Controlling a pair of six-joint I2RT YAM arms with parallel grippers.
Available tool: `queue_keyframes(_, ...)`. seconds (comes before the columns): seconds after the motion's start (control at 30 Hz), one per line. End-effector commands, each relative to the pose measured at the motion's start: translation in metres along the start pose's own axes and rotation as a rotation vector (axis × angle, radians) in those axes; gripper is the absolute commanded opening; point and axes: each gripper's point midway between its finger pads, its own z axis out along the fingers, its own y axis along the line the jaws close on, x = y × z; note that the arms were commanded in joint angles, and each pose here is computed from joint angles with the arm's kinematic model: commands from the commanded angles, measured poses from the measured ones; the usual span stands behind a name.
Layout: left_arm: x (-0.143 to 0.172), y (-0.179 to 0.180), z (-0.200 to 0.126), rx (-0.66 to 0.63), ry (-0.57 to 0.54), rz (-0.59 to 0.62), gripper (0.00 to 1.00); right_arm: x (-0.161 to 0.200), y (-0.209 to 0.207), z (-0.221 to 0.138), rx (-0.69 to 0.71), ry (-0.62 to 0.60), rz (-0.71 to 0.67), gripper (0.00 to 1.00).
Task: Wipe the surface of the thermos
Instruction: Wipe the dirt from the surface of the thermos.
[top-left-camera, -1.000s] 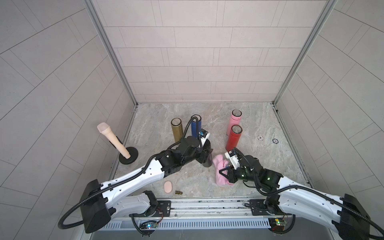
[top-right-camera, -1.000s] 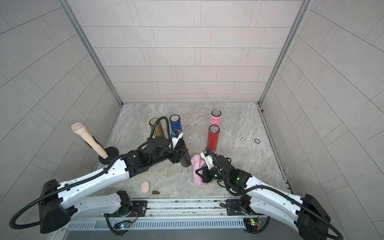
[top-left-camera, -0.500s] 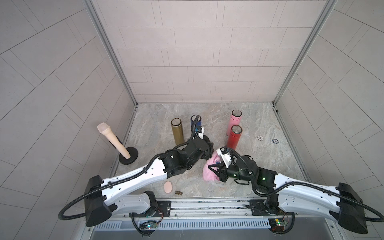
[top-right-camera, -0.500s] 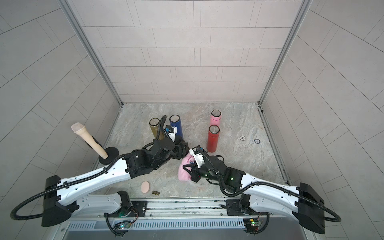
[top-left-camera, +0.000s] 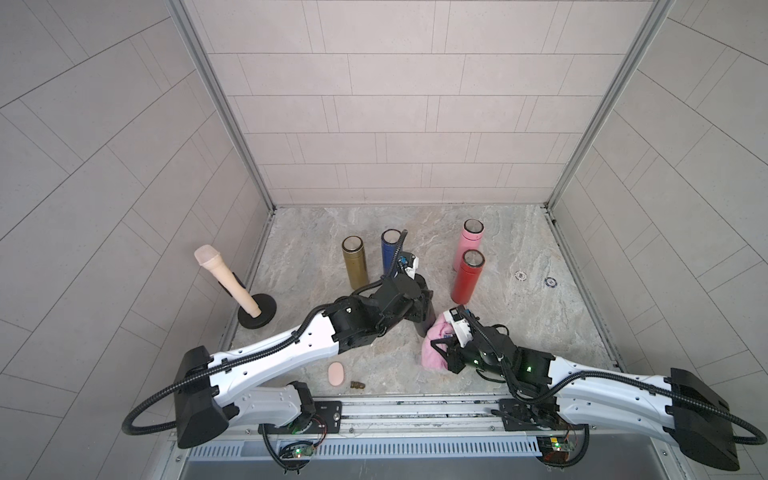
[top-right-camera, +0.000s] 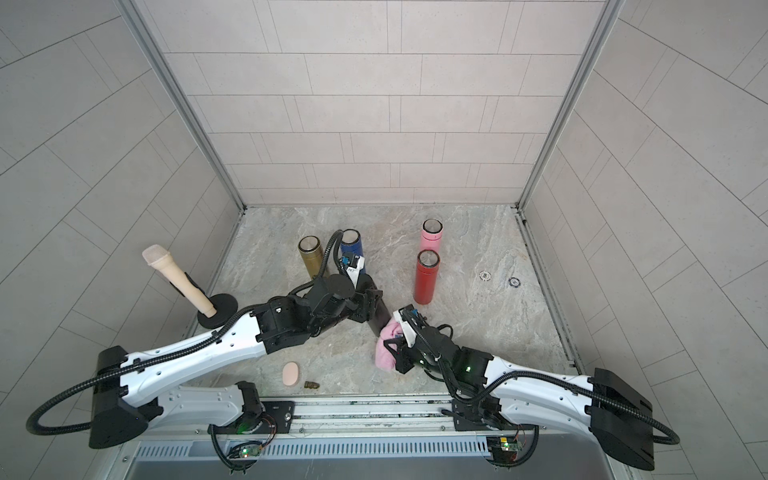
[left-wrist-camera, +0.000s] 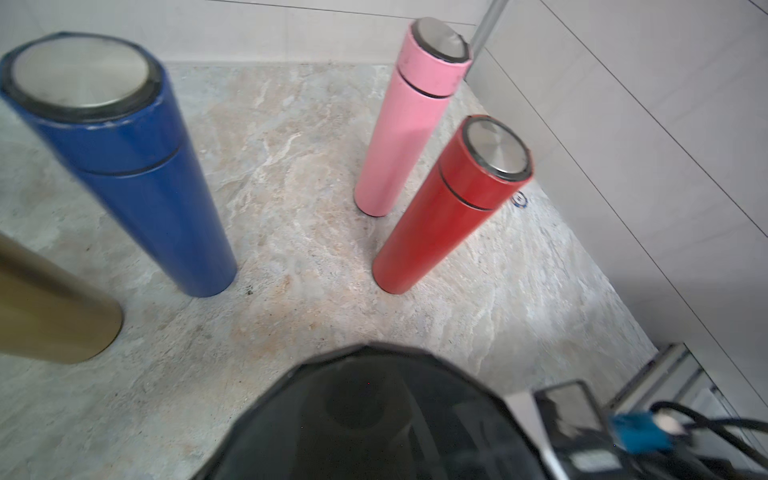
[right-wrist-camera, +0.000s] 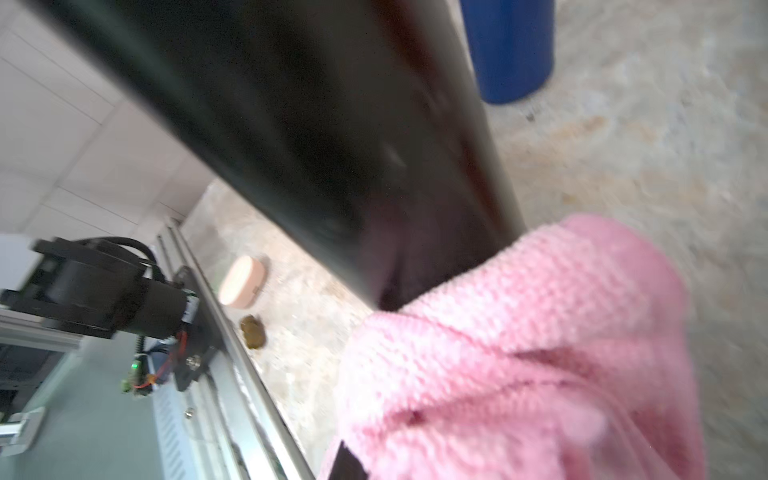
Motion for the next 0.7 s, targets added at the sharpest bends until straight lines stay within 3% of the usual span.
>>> queue_keyframes(0.0, -0.019, -0.034, -0.018, 0.159, -0.010, 0.192, 0.00, -0.011, -0.021, -0.010, 0.082, -0.065, 0.058, 0.00)
queue_keyframes(0.13, -0.004, -0.053, -0.031, 0.305, 0.043, 0.379, 0.00, -0.019, -0.041, -0.020, 0.097, -0.060, 0.148, 0.00)
queue_keyframes(0.23, 0.003, -0.077, -0.050, 0.490, 0.005, 0.490, 0.00, -0.027, -0.047, -0.024, 0.039, -0.076, 0.249, 0.00)
queue_keyframes(0.33, 0.005, -0.090, -0.063, 0.592, -0.029, 0.539, 0.00, -0.040, -0.041, -0.028, -0.024, -0.106, 0.298, 0.00)
queue_keyframes(0.5, 0.008, -0.100, -0.071, 0.678, -0.105, 0.581, 0.00, -0.061, -0.018, -0.034, -0.122, -0.134, 0.302, 0.00)
queue_keyframes(0.67, 0.021, -0.094, -0.055, 0.652, -0.078, 0.606, 0.00, -0.086, 0.011, -0.047, -0.249, -0.175, 0.334, 0.00)
